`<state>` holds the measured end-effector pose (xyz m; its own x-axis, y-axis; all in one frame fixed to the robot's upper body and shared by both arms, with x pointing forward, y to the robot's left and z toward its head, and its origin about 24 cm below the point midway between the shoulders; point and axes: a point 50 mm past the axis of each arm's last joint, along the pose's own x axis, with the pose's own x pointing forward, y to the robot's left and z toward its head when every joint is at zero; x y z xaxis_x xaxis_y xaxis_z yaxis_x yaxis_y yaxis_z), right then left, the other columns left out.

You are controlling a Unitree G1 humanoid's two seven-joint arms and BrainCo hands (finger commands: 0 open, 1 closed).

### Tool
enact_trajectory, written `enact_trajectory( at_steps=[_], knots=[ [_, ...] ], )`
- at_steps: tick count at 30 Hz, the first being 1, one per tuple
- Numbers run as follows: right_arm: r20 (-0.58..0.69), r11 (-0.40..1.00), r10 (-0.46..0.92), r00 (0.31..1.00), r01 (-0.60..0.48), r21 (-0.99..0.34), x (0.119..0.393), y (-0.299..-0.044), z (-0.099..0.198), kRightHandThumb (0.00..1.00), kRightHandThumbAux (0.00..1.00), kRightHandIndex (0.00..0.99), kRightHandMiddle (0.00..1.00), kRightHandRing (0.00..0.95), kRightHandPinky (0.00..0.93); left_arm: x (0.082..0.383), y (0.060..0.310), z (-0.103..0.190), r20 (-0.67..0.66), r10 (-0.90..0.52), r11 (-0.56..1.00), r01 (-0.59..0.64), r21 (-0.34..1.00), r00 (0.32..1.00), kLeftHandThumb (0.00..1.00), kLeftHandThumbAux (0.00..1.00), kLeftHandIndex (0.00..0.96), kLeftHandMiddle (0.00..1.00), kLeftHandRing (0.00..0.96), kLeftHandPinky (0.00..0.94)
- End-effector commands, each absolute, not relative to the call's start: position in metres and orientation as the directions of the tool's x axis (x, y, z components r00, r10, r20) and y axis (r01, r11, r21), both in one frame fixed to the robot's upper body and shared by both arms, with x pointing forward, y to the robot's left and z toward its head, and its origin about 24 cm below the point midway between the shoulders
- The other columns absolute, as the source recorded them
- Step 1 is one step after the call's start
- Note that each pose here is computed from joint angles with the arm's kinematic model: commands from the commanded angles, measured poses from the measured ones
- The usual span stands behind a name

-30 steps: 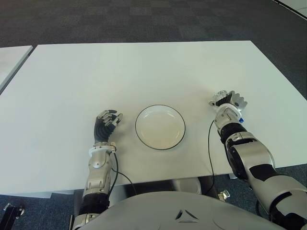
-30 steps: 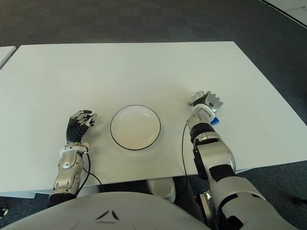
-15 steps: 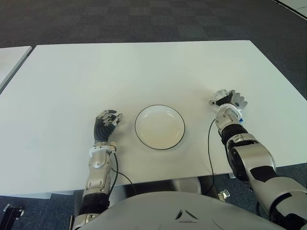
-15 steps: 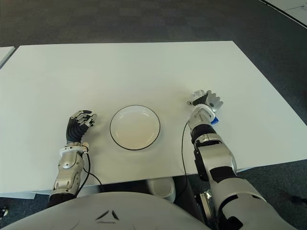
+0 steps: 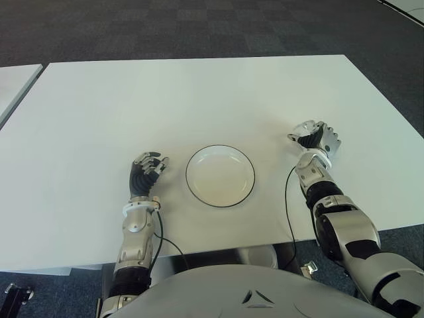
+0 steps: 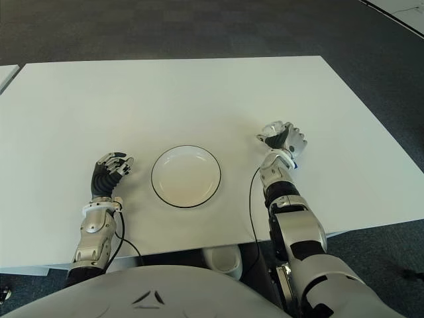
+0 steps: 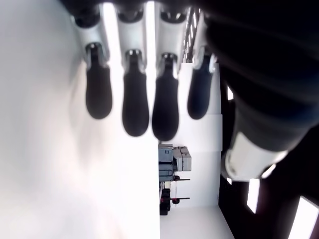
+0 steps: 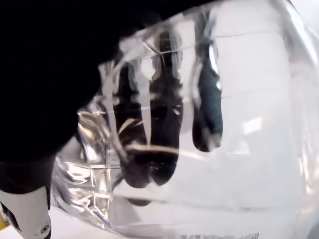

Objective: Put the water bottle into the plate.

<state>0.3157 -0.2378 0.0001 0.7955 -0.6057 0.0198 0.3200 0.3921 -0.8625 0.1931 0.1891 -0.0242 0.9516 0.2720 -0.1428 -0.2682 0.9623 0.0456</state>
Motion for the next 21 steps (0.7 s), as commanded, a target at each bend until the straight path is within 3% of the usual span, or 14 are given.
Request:
enact_trajectory(
  at_steps=[1,8,12,15,21],
  knots=[
    [-0.106,0.53,-0.603,0.791,0.297,-0.794,0.285,-0.215,-0.04,0.695,0.73,0.437,0.818,0.804,0.814,0.189,0.189,-0.031,-0.188,0.272,0.962,-0.27,0.037,0.944,0.704,0.72,0.435,0.604,0.581,0.565],
    [0.064,0.592,-0.555,0.829,0.448,-0.669,0.292,-0.194,-0.019,0.697,0.73,0.437,0.834,0.822,0.827,0.189,0.188,-0.031,-0.178,0.268,0.963,-0.267,0.035,0.947,0.704,0.72,0.436,0.605,0.582,0.565],
    [0.191,0.646,-0.5,0.845,0.511,-0.567,0.297,-0.171,0.012,0.698,0.729,0.438,0.842,0.832,0.832,0.189,0.188,-0.031,-0.182,0.273,0.962,-0.269,0.043,0.945,0.705,0.719,0.436,0.606,0.581,0.564],
    [0.271,0.664,-0.47,0.84,0.539,-0.518,0.294,-0.159,0.032,0.699,0.729,0.437,0.865,0.854,0.864,0.189,0.187,-0.031,-0.183,0.276,0.961,-0.271,0.052,0.944,0.705,0.719,0.436,0.604,0.578,0.558],
    [0.31,0.689,-0.427,0.85,0.527,-0.497,0.292,-0.157,0.039,0.701,0.728,0.437,0.902,0.885,0.894,0.188,0.187,-0.03,-0.182,0.277,0.961,-0.272,0.051,0.944,0.706,0.719,0.436,0.599,0.574,0.558]
  ],
)
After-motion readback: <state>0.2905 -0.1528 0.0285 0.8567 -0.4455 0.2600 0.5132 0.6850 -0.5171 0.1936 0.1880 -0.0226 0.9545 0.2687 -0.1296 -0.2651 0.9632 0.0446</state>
